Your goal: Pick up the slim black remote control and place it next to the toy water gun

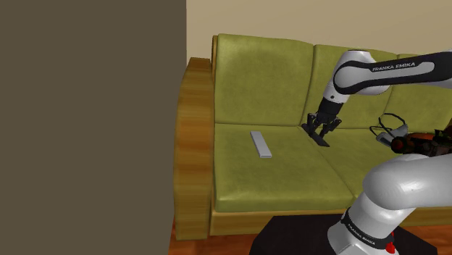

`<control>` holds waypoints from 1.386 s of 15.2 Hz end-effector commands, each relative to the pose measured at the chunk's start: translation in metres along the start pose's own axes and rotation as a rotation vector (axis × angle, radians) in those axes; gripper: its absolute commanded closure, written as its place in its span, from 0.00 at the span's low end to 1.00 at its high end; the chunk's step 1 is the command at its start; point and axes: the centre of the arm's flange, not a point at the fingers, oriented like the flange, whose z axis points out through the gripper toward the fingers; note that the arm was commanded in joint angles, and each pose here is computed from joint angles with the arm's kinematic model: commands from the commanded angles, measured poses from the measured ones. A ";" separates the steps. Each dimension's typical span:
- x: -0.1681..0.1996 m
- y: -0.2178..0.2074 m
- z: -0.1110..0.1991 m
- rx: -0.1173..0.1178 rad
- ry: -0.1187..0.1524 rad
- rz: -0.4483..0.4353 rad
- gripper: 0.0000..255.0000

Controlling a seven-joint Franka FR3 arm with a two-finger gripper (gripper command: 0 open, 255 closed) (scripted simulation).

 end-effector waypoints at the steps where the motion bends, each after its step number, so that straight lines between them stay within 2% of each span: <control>1: 0.000 0.000 -0.011 0.000 0.000 0.000 1.00; 21: -0.001 -0.007 -0.116 0.000 0.000 0.000 1.00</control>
